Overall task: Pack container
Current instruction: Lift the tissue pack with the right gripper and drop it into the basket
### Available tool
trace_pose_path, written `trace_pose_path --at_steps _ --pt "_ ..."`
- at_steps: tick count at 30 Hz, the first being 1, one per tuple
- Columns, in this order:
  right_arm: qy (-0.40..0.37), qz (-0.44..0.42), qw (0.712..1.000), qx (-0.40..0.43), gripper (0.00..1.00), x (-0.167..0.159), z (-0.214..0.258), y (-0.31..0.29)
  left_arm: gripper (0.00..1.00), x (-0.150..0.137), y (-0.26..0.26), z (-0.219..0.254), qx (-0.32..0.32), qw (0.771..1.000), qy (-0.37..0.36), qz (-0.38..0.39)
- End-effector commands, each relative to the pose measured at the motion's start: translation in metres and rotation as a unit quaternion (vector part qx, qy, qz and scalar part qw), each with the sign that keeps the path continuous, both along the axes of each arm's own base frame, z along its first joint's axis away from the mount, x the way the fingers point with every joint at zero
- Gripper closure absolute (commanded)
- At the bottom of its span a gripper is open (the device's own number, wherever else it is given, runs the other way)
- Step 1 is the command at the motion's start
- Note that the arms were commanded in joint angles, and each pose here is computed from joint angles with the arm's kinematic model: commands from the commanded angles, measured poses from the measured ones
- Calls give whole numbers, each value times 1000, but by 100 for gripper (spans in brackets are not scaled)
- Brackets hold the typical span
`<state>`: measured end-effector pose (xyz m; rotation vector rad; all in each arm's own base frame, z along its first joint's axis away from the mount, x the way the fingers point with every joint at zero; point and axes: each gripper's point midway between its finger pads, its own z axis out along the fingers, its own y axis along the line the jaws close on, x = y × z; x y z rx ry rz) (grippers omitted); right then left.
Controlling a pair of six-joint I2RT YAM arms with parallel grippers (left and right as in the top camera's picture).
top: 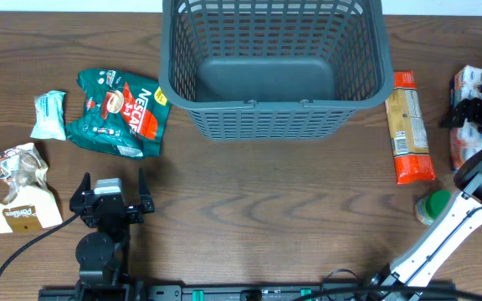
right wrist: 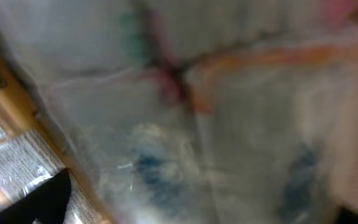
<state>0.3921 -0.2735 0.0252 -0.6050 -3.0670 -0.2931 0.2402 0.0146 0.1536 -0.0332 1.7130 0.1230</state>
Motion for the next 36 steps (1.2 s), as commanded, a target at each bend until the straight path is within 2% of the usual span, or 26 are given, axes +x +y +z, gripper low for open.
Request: trace_pose_path --at_steps 1,2,8,12,16,20,25,29,33,36 --pt "-2 26 1000 17 90 6 -7 14 1 0 2 -15 9 1000 19 2" --pt "-2 27 999 17 99 6 -7 14 1 0 2 -15 9 1000 19 2" --pt "-5 28 999 21 99 7 -1 18 1 0 2 -15 9 1000 19 2" --pt "-47 30 998 20 99 19 29 23 1 0 2 -15 9 1000 19 2" --pt "-109 44 993 -23 99 35 89 29 1 0 2 -15 9 1000 19 2" --pt "-208 72 971 -92 99 46 187 49 1 0 2 -15 9 1000 19 2" --pt "-346 119 915 -171 99 40 317 104 1 0 2 -15 9 1000 19 2" --pt "-451 184 847 -211 99 21 407 178 1 0 2 -15 9 1000 19 2" --pt "-503 266 794 -212 99 3 445 253 1 0 2 -15 9 1000 19 2" --pt "-516 344 759 -198 99 -4 448 303 1 0 2 -15 9 1000 19 2"
